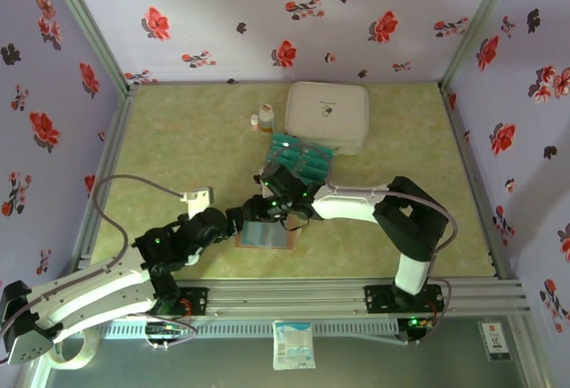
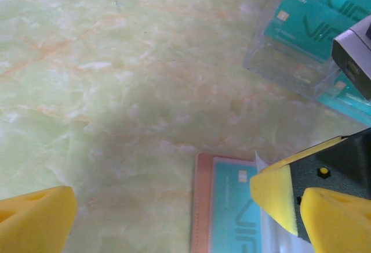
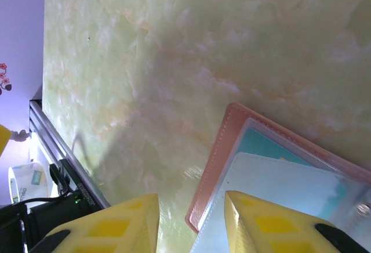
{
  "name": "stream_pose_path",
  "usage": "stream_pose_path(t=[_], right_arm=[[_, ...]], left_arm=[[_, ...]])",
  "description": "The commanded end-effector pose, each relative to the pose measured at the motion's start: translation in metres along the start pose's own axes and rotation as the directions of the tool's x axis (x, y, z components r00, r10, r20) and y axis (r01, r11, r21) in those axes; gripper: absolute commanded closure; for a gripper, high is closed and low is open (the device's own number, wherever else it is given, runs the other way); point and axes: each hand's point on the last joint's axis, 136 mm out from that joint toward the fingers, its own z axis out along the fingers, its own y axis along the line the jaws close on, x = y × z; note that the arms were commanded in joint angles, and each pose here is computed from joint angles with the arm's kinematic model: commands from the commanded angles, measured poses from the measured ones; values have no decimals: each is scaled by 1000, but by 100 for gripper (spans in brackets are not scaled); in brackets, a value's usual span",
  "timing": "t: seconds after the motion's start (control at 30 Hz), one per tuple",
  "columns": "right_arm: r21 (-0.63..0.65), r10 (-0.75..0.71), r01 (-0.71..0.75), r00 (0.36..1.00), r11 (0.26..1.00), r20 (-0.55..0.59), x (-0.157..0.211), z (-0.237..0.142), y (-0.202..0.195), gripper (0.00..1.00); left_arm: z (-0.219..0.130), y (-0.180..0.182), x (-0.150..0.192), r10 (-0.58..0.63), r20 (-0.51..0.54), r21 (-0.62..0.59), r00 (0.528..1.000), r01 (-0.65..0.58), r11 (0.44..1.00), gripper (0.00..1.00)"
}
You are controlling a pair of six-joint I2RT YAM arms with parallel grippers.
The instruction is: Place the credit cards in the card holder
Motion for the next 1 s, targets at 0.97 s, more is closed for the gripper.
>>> stream_pose_path(t=[0.97], right_arm=[[251,-27,-12,988,968,151,-13,-68,-39,63]], left_arm=[[18,-7,-6,53,-73,-62,996,-57,996,0]])
